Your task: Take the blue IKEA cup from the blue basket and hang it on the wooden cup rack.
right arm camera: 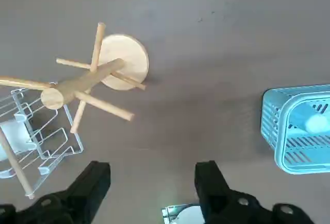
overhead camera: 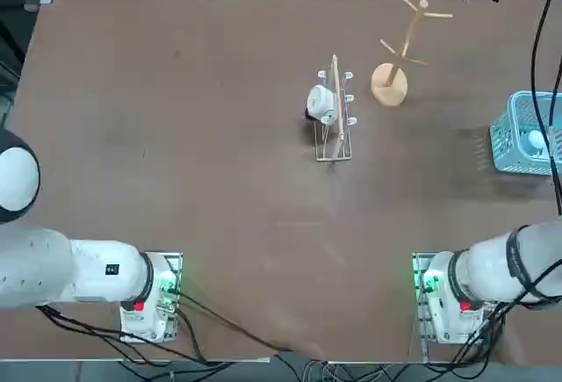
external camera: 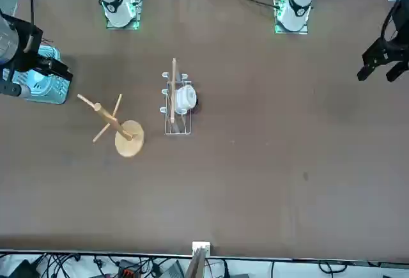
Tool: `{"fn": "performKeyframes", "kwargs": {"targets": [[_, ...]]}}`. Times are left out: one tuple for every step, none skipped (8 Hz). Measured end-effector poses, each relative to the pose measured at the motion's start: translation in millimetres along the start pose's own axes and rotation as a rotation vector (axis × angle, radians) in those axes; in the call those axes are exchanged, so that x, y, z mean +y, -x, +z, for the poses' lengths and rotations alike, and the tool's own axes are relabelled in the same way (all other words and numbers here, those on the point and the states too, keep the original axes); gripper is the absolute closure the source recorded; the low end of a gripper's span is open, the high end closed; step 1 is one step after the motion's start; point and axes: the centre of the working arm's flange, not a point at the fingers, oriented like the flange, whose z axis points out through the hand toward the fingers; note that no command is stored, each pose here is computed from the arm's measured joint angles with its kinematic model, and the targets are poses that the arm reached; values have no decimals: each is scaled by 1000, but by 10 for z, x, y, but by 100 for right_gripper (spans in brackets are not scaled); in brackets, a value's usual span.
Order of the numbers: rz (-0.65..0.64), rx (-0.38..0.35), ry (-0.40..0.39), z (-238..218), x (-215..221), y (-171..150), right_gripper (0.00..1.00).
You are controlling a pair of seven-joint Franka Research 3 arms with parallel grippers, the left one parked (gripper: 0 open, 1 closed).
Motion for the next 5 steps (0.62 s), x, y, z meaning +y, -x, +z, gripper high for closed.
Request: {"fn": "performKeyframes", "kwargs": {"targets": [[0, 0, 0, 0, 0, 0, 0], [0, 0, 0, 1, 2, -1, 0], [2, -1, 0, 2, 12, -4, 0], [4, -3, 0, 6, 30, -8, 0], [-7, -9, 2, 23, 51, -18, 0]]}}
